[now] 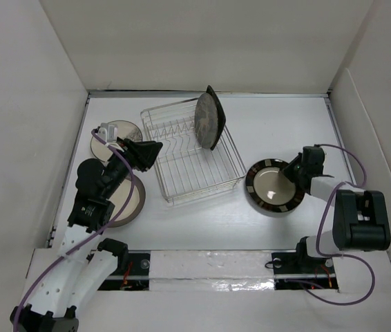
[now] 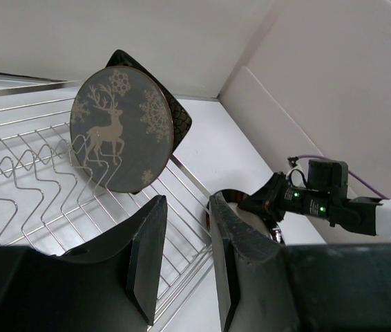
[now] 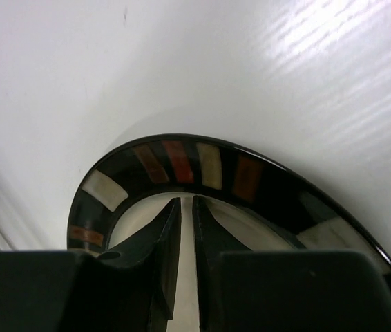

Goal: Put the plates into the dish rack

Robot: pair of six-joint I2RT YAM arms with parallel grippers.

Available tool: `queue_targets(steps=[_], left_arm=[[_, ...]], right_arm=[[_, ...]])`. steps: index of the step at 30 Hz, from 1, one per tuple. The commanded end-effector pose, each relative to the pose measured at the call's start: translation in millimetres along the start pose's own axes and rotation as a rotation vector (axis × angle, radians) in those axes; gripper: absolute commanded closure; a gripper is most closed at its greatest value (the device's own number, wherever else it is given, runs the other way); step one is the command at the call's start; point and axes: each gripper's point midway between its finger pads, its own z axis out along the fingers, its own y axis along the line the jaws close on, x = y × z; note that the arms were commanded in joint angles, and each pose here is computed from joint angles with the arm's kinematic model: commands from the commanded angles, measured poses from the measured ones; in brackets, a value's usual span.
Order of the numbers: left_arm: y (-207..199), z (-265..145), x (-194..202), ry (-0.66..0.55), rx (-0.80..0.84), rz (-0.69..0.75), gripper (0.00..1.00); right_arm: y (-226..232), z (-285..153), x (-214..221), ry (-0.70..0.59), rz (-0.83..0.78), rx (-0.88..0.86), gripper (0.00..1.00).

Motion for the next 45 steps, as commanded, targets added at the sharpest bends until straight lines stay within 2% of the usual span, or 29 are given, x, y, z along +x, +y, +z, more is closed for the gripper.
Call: queue_targets(steps=[1, 5, 8, 11, 12, 14, 16, 17, 19, 20, 23, 24, 25, 26, 27, 30, 38, 41, 42, 43, 44, 45], left_arm=[[-9, 1, -11, -0.035, 0.032, 0.026, 0.72], [-7, 2, -11, -0.034, 0.024, 0.027, 0.72], [-6, 3, -9, -0.025, 0.024, 0.025, 0.72], [-5, 4, -7, -0.023, 0.019, 0.024, 0.72], [-4, 5, -8, -0.022, 0.017, 0.025, 0.72], [-3, 5, -6, -0.02, 0.013, 0.026, 0.72], [-4, 5, -7, -0.02, 0.015, 0.026, 0.72], [-3, 5, -7, -0.019, 0.014, 0.026, 0.72], [-4, 5, -6, -0.018, 0.015, 0.026, 0.72], [-2, 5, -8, -0.023, 0.004, 0.034, 0.72], [1, 6, -8, -0.021, -0.012, 0.036, 0.72], [1, 6, -8, -0.02, -0.007, 0.035, 0.72], [0, 6, -7, -0.02, -0.002, 0.031, 0.72], [-1, 7, -5, -0.012, 0.005, 0.029, 0.72], [-2, 7, -6, -0.014, 0.008, 0.025, 0.72], [-2, 7, -4, -0.012, 0.012, 0.019, 0.72], [-5, 4, -7, -0.02, 0.023, 0.021, 0.72], [-5, 4, -8, -0.024, 0.023, 0.022, 0.72], [-6, 4, -9, -0.027, 0.025, 0.023, 0.72], [-6, 4, -8, -0.024, 0.023, 0.022, 0.72], [-6, 4, -8, -0.026, 0.024, 0.023, 0.72], [-7, 3, -9, -0.027, 0.026, 0.023, 0.72]], right_arm=[[-1, 16, -37, -0.132, 0.014, 0.045, 0.81], [15, 30, -59, -0.168, 0.049, 0.014, 0.81], [40, 36, -89, -0.246, 0.05, -0.029, 0.8], [75, 47, -107, -0.236, 0.03, -0.131, 0.81], [91, 45, -109, -0.213, 0.014, -0.215, 0.93], [104, 40, -113, -0.207, 0.01, -0.265, 0.96], [110, 20, -120, -0.257, 0.007, -0.276, 1.0], [94, 14, -108, -0.26, 0.026, -0.245, 1.0], [86, -26, -127, -0.397, 0.06, -0.253, 1.0], [60, -28, -103, -0.381, 0.087, -0.21, 1.0], [13, -59, -99, -0.458, 0.191, -0.11, 1.0], [-20, -56, -73, -0.407, 0.212, -0.022, 0.9], [-28, -65, -71, -0.421, 0.229, -0.021, 0.78], [-40, -66, -64, -0.408, 0.239, 0.006, 0.62], [-59, -67, -56, -0.388, 0.257, 0.055, 0.39], [-79, -68, -34, -0.32, 0.26, 0.1, 0.31], [-90, -65, -23, -0.28, 0.302, 0.104, 0.32], [-79, -51, -9, -0.176, 0.275, 0.043, 0.35], [-75, -47, -11, -0.169, 0.272, 0.021, 0.37], [-79, -40, 3, -0.106, 0.291, 0.021, 0.47], [-85, -37, 2, -0.1, 0.308, 0.029, 0.53], [-84, -35, -4, -0.105, 0.308, 0.017, 0.54]])
